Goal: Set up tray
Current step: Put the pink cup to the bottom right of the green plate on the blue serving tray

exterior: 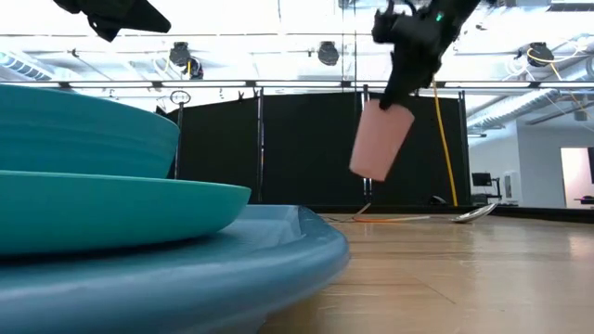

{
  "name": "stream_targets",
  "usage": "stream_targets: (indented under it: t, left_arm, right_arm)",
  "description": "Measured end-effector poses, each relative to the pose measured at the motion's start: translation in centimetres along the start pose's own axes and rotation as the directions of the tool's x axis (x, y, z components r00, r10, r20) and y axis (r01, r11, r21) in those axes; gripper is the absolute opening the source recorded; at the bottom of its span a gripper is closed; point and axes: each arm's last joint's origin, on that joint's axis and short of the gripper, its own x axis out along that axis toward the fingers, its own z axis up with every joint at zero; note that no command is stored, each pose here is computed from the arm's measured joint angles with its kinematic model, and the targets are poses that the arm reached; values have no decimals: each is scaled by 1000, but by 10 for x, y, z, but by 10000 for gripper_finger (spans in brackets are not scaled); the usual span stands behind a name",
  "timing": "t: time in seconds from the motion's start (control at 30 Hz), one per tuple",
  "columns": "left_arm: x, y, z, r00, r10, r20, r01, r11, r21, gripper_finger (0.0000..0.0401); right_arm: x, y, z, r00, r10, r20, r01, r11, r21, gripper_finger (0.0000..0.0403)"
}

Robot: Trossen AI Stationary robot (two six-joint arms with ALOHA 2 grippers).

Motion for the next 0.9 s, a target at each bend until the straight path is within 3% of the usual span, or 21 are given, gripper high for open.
stream_targets:
  t: [0.17, 0.33, 0.53, 0.73, 0.9]
  left_arm:
    - [0, 0, 0, 1000, 1, -3, -1, 1000, -6, 6]
    - [0, 0, 0, 1000, 2, -3, -2, 1000, -15, 6]
    - [0, 0, 0, 1000, 2, -3, -2, 1000, -19, 6]
    - [0, 0, 0, 1000, 2, -2, -2, 1000, -19, 6]
    - [0, 0, 0, 1000, 2, -2, -2, 1000, -19, 6]
  right_arm:
    - [-11, 31, 0, 990, 119, 69, -107, 982, -157, 0]
    - [-18, 64, -8, 972, 219, 83, -183, 932, -314, 0]
    - [-30, 99, -21, 940, 332, 76, -263, 850, -457, 0]
    - [-33, 135, -29, 863, 502, 58, -380, 720, -581, 0]
    - [-25, 158, -35, 840, 541, 37, -391, 652, -649, 0]
